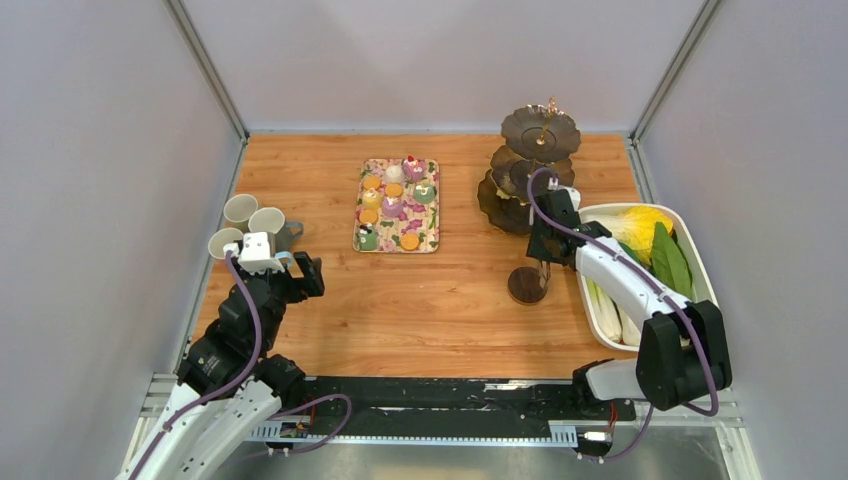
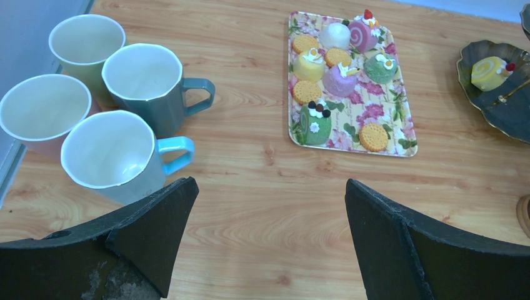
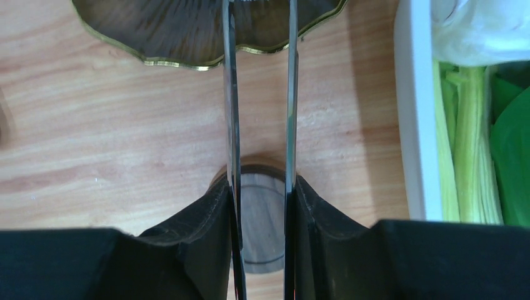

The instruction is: Serve the afternoon tea

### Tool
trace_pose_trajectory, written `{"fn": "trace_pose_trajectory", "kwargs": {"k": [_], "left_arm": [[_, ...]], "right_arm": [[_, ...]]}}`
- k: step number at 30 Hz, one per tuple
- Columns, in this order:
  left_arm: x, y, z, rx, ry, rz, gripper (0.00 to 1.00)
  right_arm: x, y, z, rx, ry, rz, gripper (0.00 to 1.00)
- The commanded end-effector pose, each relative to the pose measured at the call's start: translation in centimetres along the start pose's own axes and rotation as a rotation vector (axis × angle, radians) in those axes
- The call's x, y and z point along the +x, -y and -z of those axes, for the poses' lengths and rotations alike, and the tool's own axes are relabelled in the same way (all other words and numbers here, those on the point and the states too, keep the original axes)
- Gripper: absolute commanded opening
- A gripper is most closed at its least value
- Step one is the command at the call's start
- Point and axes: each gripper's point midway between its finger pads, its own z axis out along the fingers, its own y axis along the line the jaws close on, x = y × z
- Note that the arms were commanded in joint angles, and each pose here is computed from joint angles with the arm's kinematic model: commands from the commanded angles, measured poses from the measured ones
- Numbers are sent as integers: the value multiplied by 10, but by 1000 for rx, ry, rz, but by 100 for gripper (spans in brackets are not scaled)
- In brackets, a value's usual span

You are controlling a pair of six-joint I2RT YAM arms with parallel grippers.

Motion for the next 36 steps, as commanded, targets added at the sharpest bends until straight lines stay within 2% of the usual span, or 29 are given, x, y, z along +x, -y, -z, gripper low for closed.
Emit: {"fn": "trace_pose_trajectory", "kwargs": {"k": [1, 14, 28, 36], "left_arm": [[-4, 1, -2, 3, 22, -8, 100], [-7, -3, 1, -13, 38, 3, 100], [-7, -3, 1, -13, 37, 2, 100], [-7, -4, 1, -14, 38, 3, 100]], "right_arm": [[-50, -1, -3, -51, 202, -79, 26], [-88, -3, -35, -143, 311, -49, 27], [-64, -3, -73, -143, 225, -38, 27], [-54, 5, -81, -100, 206, -39, 34]]}}
